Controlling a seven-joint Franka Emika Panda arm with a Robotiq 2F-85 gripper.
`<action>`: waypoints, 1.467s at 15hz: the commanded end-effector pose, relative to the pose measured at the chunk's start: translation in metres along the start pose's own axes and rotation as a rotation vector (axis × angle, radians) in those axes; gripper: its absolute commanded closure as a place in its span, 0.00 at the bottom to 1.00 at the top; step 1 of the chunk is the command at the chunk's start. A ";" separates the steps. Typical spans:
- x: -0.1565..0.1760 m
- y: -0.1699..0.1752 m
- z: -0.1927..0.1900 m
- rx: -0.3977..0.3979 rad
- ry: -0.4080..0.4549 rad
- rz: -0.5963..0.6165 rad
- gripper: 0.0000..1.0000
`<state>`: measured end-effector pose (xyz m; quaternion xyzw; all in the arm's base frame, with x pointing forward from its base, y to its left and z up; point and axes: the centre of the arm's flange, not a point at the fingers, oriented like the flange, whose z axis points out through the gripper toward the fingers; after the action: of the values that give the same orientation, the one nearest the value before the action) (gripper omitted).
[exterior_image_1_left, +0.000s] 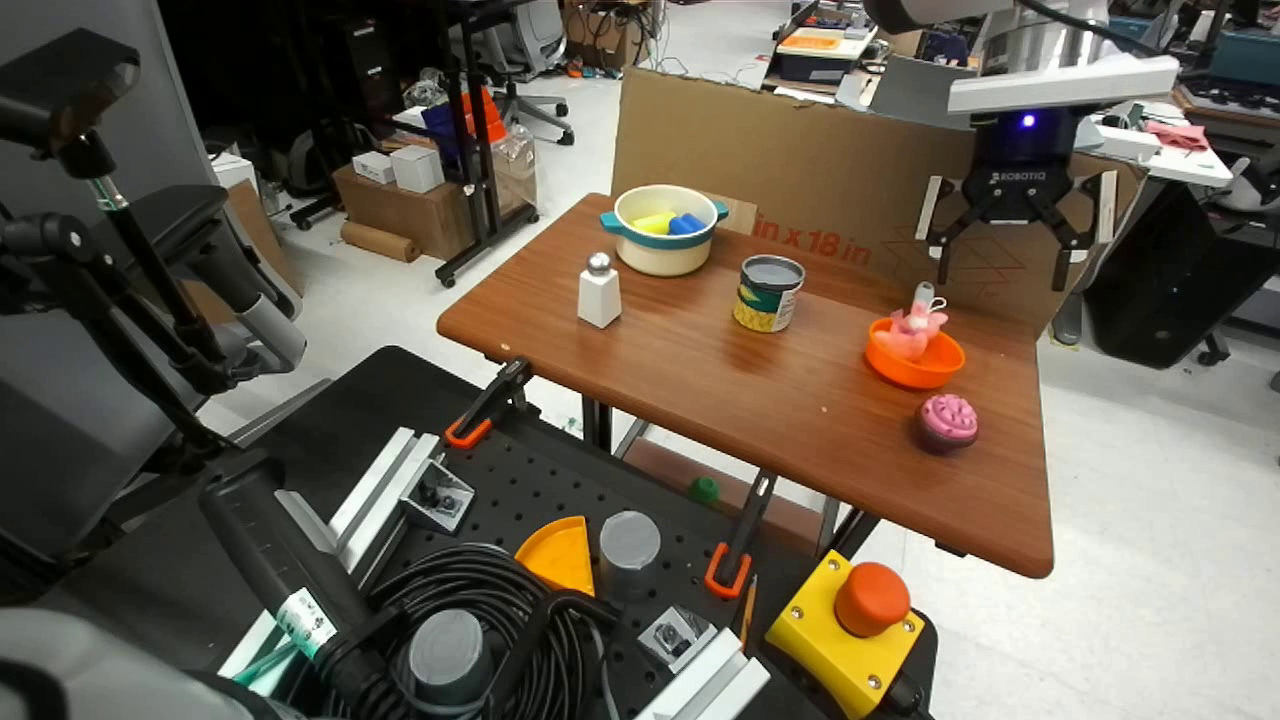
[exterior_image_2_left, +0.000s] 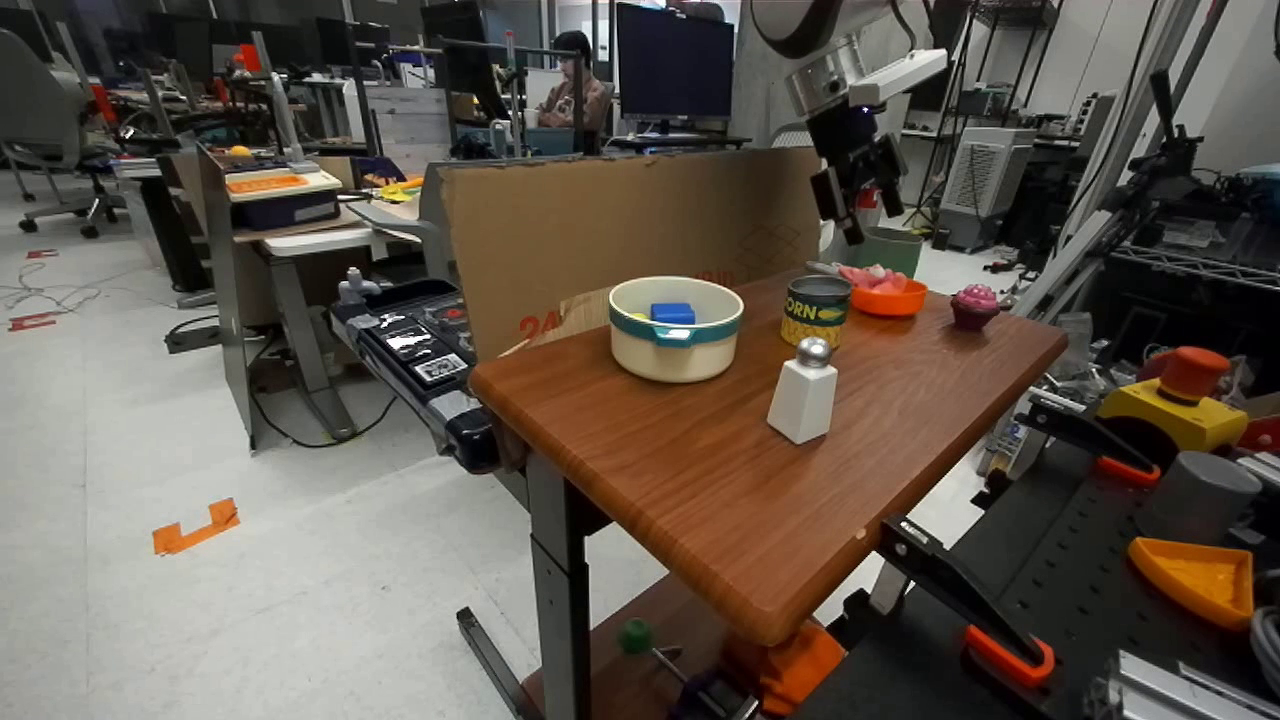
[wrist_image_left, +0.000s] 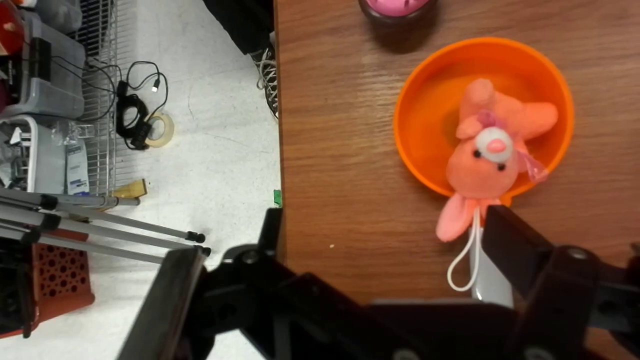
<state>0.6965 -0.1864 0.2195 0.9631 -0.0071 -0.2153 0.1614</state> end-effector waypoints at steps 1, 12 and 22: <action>0.000 0.000 0.000 0.000 0.000 0.000 0.00; -0.004 -0.007 -0.005 -0.063 0.029 -0.015 0.00; -0.003 -0.006 -0.006 -0.051 0.066 -0.108 0.00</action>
<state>0.7018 -0.1794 0.2205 0.9614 0.0164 -0.2073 0.1803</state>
